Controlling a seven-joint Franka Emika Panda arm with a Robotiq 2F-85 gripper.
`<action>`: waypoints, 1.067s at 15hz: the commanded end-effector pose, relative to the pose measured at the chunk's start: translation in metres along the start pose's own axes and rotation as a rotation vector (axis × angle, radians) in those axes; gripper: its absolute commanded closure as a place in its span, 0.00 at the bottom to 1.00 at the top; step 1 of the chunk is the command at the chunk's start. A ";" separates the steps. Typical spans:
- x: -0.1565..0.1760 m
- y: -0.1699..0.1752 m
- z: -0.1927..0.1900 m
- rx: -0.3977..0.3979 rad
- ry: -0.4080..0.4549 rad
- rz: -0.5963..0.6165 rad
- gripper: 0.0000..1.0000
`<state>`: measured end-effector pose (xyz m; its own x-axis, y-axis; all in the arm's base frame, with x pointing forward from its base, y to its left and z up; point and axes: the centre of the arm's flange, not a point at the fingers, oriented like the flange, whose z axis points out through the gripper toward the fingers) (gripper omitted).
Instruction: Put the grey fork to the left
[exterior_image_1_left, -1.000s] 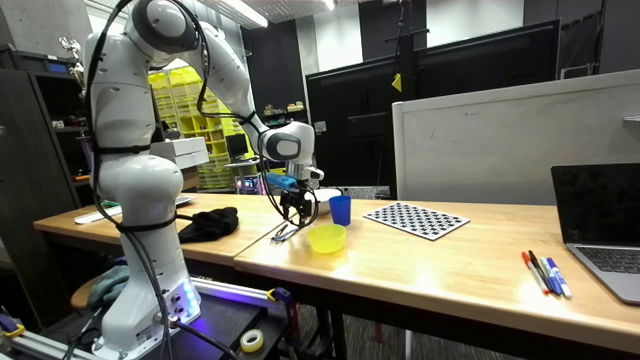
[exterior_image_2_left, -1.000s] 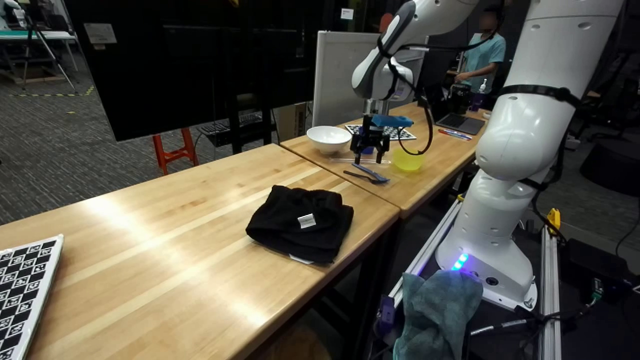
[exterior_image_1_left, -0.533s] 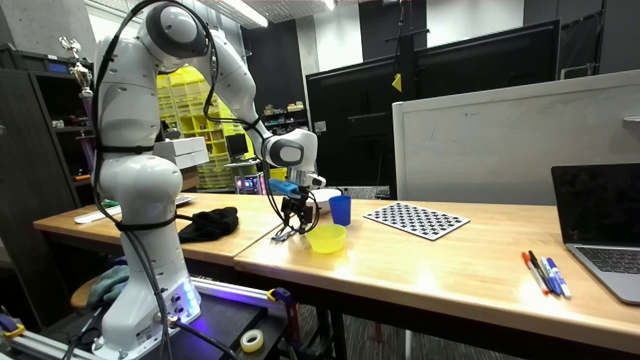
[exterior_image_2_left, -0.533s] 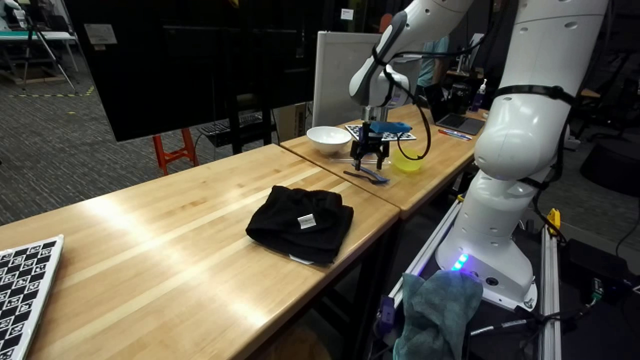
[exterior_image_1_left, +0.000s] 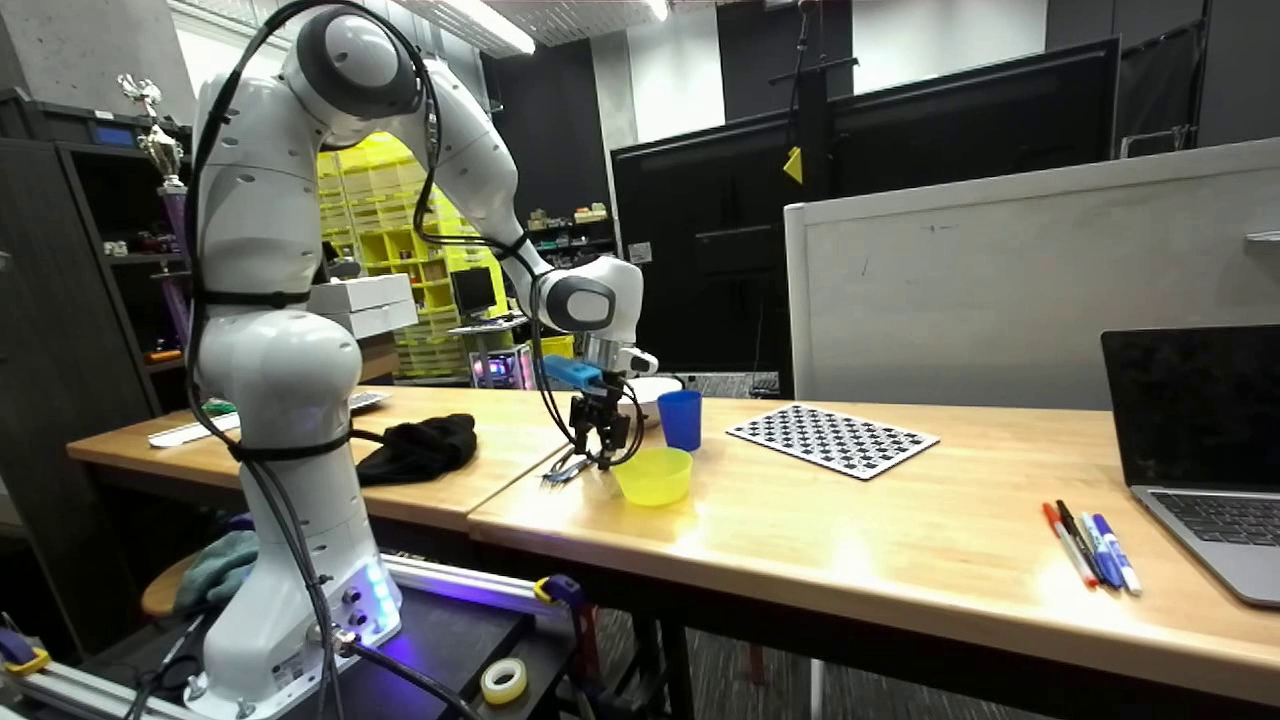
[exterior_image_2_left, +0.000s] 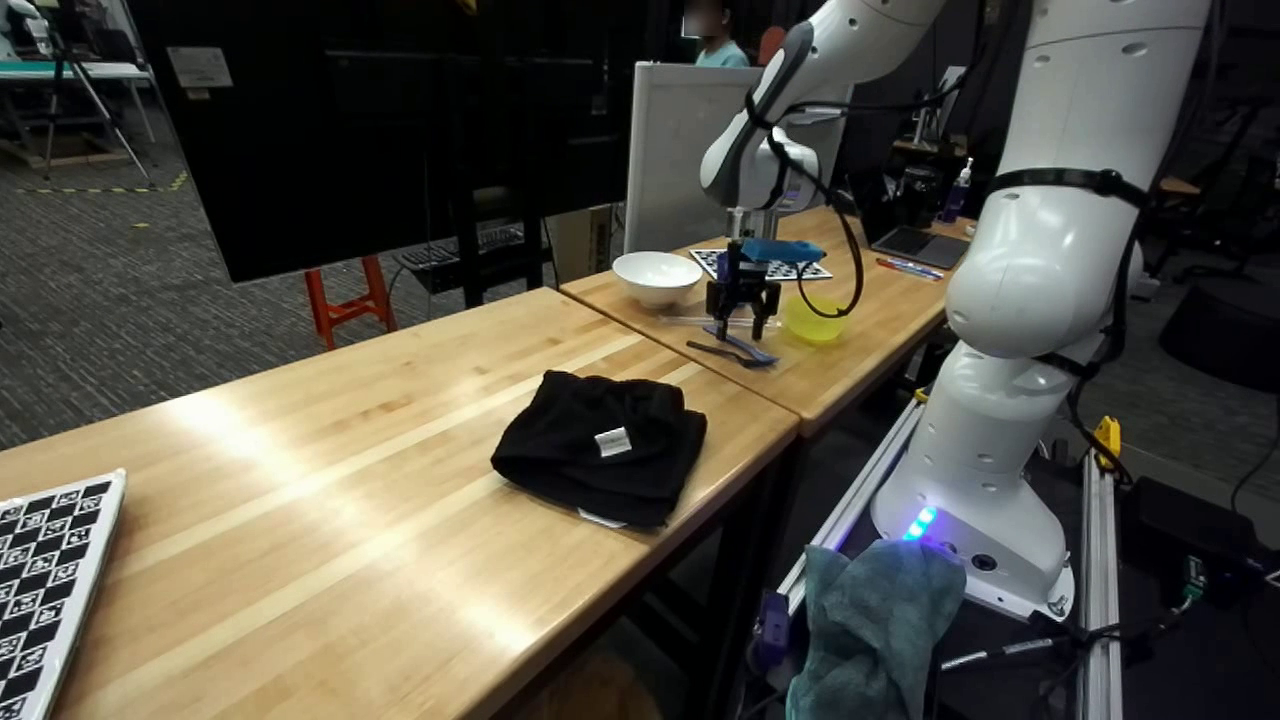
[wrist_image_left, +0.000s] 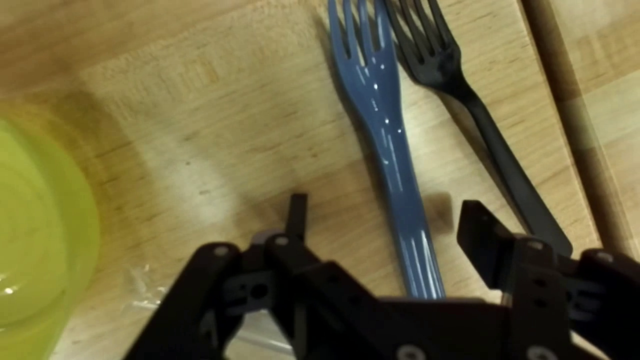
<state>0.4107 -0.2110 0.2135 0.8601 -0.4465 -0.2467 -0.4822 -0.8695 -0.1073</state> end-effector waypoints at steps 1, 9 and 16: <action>0.005 -0.001 0.005 0.020 -0.007 0.012 0.53; -0.003 0.012 -0.012 0.022 0.026 0.024 0.98; -0.013 -0.007 -0.061 -0.014 0.100 -0.030 0.96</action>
<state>0.4162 -0.2226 0.2398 0.8720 -0.4515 -0.1889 -0.4756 -0.8729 -0.1092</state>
